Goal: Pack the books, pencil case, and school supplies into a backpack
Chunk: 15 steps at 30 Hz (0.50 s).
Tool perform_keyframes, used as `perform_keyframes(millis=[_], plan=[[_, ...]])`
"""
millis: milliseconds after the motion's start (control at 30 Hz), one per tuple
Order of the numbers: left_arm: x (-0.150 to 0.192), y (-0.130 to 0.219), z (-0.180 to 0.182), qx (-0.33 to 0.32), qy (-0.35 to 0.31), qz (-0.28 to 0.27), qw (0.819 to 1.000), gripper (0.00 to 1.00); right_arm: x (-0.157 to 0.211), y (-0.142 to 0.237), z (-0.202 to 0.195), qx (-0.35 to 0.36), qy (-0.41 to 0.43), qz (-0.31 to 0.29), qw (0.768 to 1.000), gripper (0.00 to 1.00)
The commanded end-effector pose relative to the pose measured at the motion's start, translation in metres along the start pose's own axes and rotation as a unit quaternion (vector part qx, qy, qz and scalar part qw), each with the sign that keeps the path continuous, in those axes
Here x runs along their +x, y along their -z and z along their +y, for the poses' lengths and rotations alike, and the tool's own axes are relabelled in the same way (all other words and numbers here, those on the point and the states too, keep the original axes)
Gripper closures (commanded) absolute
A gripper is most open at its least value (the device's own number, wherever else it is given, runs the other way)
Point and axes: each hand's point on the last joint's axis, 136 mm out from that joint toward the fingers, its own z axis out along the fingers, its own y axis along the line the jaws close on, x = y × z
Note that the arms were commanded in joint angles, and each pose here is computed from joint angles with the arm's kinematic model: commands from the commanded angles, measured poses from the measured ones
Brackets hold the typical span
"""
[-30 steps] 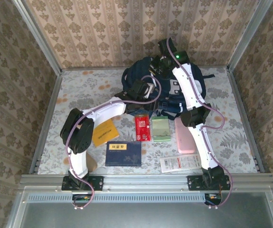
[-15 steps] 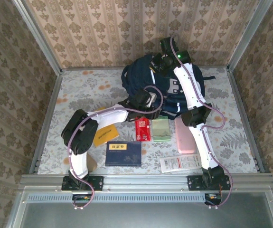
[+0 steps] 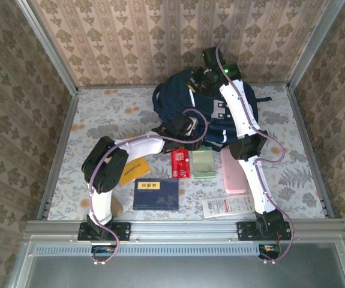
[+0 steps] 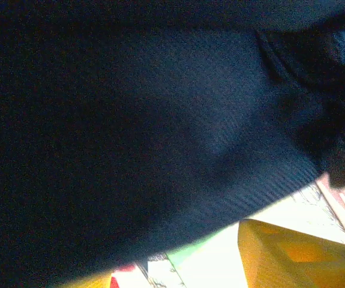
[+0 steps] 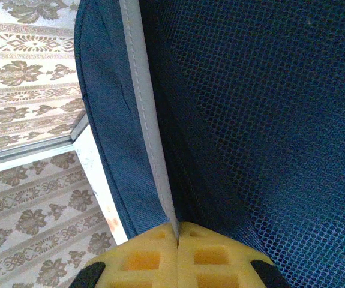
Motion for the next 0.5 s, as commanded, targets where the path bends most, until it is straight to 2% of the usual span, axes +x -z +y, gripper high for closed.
perform_keyframes(millis=[0,233,467], plan=[[-0.018,-0.002,0.01,-0.018,-0.012,-0.021,1.0,0.44,0.009,0.061,0.065,-0.116,0.028,-0.012,0.993,1.0],[-0.031,-0.008,0.016,-0.013,-0.032,-0.031,0.999,0.5,0.023,0.054,0.065,-0.112,0.044,0.005,0.993,1.0],[-0.043,0.001,0.014,0.011,-0.041,-0.053,0.998,0.68,0.032,0.042,0.055,-0.093,0.059,0.023,0.994,1.0]])
